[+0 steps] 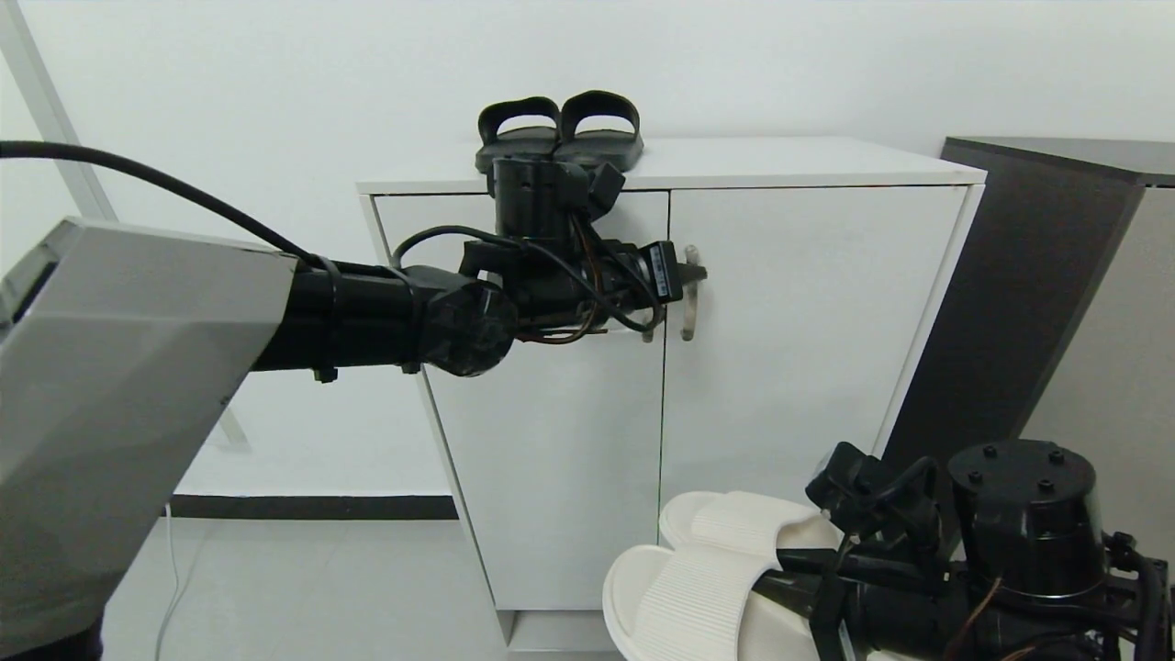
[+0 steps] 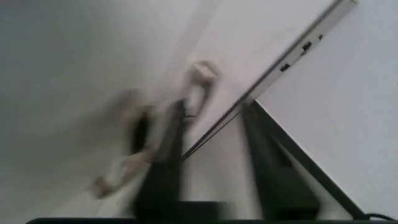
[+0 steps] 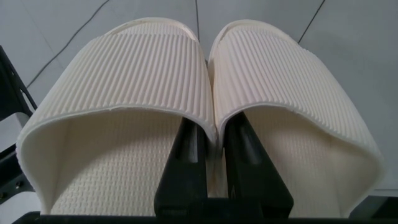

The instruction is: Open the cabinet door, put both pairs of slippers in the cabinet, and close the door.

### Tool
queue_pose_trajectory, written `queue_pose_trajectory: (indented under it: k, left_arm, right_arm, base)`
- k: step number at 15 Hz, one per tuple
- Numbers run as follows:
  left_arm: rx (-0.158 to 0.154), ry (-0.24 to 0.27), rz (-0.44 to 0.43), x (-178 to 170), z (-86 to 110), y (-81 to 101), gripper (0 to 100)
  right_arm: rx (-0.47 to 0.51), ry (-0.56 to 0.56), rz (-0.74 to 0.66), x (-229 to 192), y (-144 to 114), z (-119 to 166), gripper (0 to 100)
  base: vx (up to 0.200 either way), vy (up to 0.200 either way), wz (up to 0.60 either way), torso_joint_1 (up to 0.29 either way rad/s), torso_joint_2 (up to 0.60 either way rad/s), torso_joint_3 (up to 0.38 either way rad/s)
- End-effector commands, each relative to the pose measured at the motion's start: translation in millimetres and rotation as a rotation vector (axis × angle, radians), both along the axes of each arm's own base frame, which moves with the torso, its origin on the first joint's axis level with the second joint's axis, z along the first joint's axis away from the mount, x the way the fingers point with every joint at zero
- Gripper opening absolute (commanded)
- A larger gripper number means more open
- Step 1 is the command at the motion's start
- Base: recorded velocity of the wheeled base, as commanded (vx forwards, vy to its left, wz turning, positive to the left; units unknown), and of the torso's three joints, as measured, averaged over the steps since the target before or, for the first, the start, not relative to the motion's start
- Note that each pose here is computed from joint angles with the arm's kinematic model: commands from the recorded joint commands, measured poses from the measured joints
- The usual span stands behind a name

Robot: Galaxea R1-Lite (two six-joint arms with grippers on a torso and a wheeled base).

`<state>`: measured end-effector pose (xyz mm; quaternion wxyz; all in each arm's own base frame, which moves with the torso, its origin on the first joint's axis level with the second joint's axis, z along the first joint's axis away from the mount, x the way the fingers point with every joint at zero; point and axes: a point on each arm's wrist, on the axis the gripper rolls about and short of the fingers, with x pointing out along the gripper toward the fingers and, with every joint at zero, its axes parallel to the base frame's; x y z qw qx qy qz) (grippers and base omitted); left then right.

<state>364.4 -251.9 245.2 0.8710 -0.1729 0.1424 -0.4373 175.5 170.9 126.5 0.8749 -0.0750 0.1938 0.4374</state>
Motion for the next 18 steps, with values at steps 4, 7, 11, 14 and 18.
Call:
queue_pose_trajectory:
  k: [4,7,11,14,18]
  left_arm:
    - [0.01,0.024,-0.026,-20.6,1.5,3.1,0]
    - [0.016,0.027,-0.029,-34.3,3.7,10.3,0]
    - [-0.002,-0.004,-0.042,-56.6,0.1,15.3,0]
    - [-0.002,-0.007,-0.03,-75.3,3.9,26.8,0]
    - [-0.018,-0.02,0.014,-70.3,10.3,43.0,0]
  right_arm:
    - [0.018,0.026,0.078,-7.1,-3.6,-0.6,0]
    - [0.017,0.026,0.089,-10.4,-4.6,-1.4,0]
    - [0.018,0.032,0.115,-14.8,-3.0,-2.0,0]
    - [0.014,0.034,0.117,-14.9,-2.7,-3.1,0]
    - [0.013,0.035,0.126,-16.4,-1.1,-3.4,0]
  base:
    - [0.0,0.0,0.0,0.0,0.0,0.0]
    - [0.0,0.0,0.0,0.0,0.0,0.0]
    - [0.0,0.0,0.0,0.0,0.0,0.0]
    - [0.0,0.0,0.0,0.0,0.0,0.0]
    - [0.0,0.0,0.0,0.0,0.0,0.0]
